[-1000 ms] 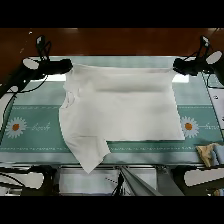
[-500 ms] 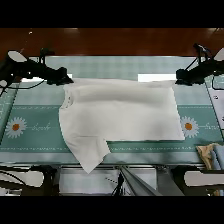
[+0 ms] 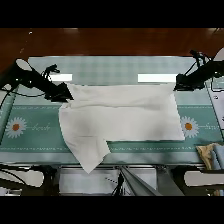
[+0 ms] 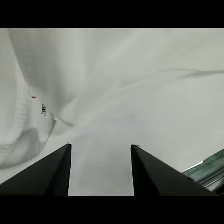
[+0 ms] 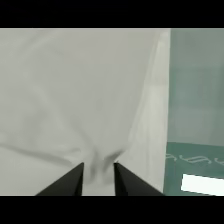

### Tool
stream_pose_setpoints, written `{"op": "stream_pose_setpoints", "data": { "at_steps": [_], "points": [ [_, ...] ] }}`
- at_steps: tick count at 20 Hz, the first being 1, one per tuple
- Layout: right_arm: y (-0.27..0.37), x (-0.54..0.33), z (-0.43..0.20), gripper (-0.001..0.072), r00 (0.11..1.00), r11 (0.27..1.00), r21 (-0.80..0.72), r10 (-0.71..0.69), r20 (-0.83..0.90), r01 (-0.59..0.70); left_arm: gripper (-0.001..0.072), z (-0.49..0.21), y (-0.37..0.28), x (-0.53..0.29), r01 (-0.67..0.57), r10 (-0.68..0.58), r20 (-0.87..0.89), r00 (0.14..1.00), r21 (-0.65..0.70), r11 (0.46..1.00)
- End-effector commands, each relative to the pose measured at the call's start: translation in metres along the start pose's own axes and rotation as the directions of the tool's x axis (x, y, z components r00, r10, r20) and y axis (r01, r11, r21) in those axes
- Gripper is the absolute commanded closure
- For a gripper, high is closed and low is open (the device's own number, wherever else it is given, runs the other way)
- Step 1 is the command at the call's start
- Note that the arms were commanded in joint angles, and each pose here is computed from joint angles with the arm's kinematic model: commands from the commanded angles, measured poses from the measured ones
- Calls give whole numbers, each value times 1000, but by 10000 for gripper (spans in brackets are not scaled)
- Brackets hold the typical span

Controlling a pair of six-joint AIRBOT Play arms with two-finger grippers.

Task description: Fold the shirts.

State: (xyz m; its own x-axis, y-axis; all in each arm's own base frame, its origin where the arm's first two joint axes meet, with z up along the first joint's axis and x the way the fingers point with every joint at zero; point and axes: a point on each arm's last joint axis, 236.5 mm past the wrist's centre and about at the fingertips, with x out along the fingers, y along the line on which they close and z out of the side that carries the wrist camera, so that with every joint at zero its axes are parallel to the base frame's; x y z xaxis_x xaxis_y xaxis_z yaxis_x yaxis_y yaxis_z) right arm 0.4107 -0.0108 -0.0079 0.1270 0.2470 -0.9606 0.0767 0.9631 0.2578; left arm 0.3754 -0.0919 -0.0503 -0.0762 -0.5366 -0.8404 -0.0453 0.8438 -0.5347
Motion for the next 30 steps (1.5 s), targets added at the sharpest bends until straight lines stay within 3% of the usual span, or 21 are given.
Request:
{"op": "stream_pose_setpoints", "data": {
  "at_steps": [1,3,5,7,8,10,13,26,28,29,30],
  "points": [
    [-1,-7,-28,358,994,998,-57,4,-111,-10,260,-12,-10,-14,21,-21,-20,1000,26,999],
    [-20,-24,-61,353,973,998,-47,-58,-225,49,260,-24,-11,-38,13,-13,-1,1000,54,998],
    [-44,-41,-72,326,972,992,-18,-129,-196,128,237,-42,1,-60,-26,24,53,998,40,999],
    [-67,-48,-84,227,981,986,45,-153,-123,160,234,-76,26,-64,-53,54,79,995,-15,998],
    [-73,-46,-93,211,987,987,82,-133,-90,140,227,-98,39,-57,-36,42,81,996,-82,996],
    [-72,-40,-101,211,999,988,152,-36,3,35,90,-136,50,-37,46,-25,100,995,-213,976],
    [-68,-36,-102,215,993,976,209,44,112,-67,90,-177,53,-5,112,-95,73,993,-285,952],
    [-64,-35,-93,217,986,975,204,61,156,-93,94,-211,25,70,68,-92,-151,984,-158,985],
    [-64,-35,-93,217,986,975,204,62,155,-93,153,-203,15,81,79,-102,-133,986,-168,983],
    [-63,-35,-94,217,987,974,204,64,150,-95,374,-197,18,87,57,-79,-113,990,-192,980],
    [-62,-35,-96,217,987,974,204,68,145,-97,534,-191,21,89,44,-63,-90,994,-199,979]
  ]
}}
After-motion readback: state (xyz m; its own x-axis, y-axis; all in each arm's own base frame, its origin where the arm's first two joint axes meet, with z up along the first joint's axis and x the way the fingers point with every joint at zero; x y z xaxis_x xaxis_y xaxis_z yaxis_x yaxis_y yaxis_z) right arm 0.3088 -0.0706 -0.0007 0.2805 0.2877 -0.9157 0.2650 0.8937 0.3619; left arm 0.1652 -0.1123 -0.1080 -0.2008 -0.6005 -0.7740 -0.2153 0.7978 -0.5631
